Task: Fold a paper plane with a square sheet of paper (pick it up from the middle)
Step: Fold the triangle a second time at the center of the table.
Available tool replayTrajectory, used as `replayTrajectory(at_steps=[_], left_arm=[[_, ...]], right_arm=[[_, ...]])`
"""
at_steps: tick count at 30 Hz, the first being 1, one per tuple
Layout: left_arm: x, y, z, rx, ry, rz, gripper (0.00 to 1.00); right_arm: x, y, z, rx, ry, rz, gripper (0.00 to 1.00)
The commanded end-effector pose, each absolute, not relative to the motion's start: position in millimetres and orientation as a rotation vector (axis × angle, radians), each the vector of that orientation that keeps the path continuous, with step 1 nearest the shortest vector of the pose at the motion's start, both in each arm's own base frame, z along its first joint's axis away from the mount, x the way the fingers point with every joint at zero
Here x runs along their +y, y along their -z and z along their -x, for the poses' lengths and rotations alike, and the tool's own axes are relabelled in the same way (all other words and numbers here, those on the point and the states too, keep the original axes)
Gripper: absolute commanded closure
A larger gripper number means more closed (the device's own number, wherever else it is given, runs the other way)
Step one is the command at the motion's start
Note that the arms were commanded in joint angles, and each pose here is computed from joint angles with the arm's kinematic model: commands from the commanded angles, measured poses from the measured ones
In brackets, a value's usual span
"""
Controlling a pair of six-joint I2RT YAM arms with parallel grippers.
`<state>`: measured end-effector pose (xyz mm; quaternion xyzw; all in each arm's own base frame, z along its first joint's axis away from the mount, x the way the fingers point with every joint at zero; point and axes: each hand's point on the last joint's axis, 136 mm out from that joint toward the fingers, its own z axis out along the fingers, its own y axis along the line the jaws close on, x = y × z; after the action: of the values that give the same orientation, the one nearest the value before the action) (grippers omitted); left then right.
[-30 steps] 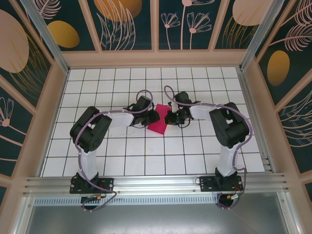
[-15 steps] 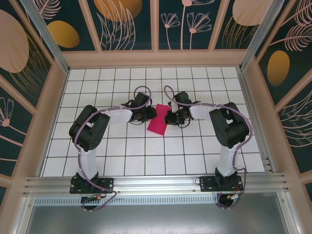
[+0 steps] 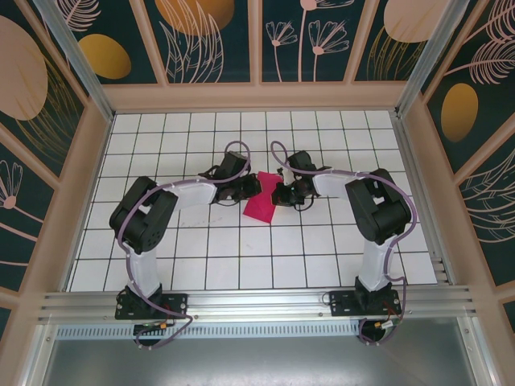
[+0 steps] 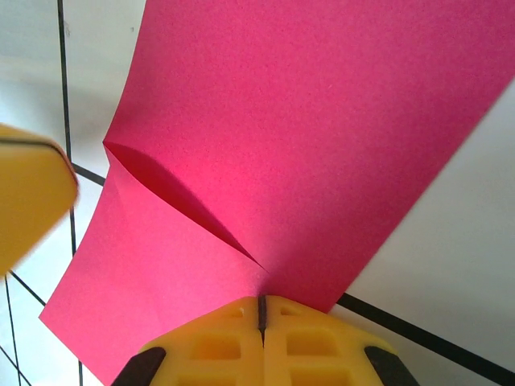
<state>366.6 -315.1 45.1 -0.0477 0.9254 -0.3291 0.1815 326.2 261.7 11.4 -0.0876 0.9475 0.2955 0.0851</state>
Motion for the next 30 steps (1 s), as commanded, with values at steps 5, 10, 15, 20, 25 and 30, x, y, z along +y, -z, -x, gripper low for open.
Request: replayTrajectory(at_steps=[5,10,15,20,25,30], left_arm=[[-313,-18,-362,2.669,0.876,0.148,0.94],[-297,0,-359,2.707,0.761,0.196,0.95],[-289,16,-349,2.74,0.732,0.233,0.96],[-279,28,-342,2.772,0.675,0.273,0.96],[-278,33,-338,2.776,0.684,0.282,0.96],[-280,34,-336,2.777,0.694,0.279,0.96]], right_arm=[[198,66,-291,3.089,-0.417,0.188,0.95],[208,57,-296,3.062,-0.488,0.202,0.95],[228,23,-310,2.958,-0.642,0.225,0.94],[258,-45,-334,2.769,-0.872,0.268,0.93],[281,-75,-318,2.707,-1.062,0.329,0.92],[287,-61,-294,2.764,-1.065,0.356,0.94]])
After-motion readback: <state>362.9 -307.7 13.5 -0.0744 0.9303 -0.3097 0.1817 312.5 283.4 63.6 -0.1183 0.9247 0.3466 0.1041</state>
